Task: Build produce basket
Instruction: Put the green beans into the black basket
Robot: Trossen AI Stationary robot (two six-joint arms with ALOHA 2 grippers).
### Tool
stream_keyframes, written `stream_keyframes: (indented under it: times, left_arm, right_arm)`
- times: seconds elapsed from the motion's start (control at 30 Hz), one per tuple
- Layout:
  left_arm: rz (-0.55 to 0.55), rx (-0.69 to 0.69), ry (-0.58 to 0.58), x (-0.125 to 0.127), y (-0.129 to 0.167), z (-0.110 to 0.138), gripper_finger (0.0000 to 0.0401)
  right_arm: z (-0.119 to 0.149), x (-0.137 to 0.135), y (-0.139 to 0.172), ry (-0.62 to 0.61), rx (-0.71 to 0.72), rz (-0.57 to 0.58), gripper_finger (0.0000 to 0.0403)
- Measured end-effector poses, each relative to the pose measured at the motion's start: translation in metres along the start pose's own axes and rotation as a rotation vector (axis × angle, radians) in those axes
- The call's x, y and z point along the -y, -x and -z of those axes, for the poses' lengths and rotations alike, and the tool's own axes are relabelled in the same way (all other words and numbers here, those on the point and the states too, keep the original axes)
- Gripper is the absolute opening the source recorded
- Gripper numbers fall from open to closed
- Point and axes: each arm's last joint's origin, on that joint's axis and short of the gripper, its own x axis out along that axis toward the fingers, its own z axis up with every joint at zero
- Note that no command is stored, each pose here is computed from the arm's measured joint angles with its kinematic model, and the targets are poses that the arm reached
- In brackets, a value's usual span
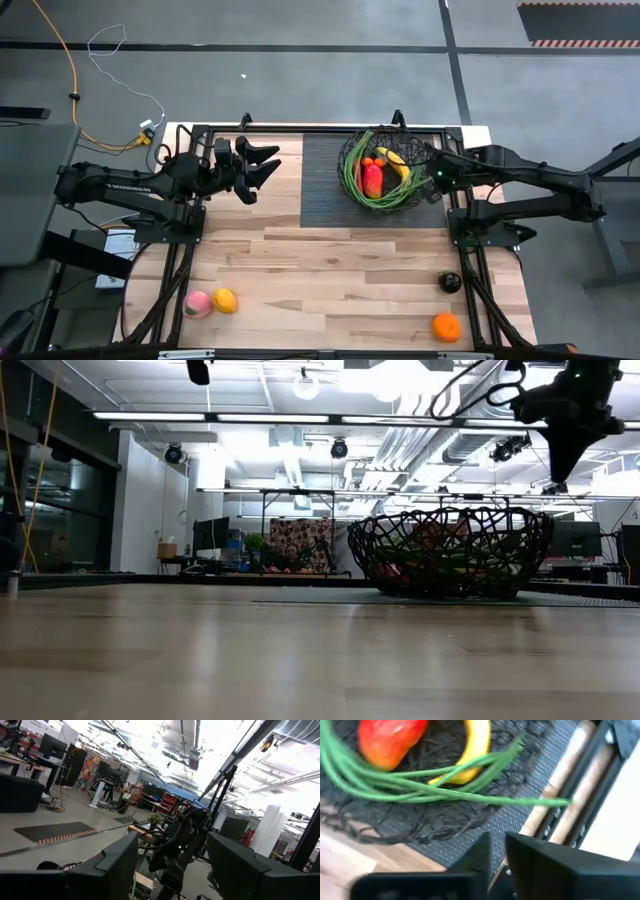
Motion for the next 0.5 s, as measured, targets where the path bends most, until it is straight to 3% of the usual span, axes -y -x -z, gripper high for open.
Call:
stream_keyframes:
  times: [0.2,0.5]
  left_arm:
    - [-0.008,0.004,-0.003,-0.002,0.000,-0.001,0.0225]
    - [-0.026,0.019,0.021,-0.006,-0.002,-0.003,0.0225]
  right_arm:
    - [0.004,0.004,0.000,-0.164,-0.024,0.055,0.0013]
    - [0.013,0.008,-0.010,-0.248,-0.032,0.127,0.0001]
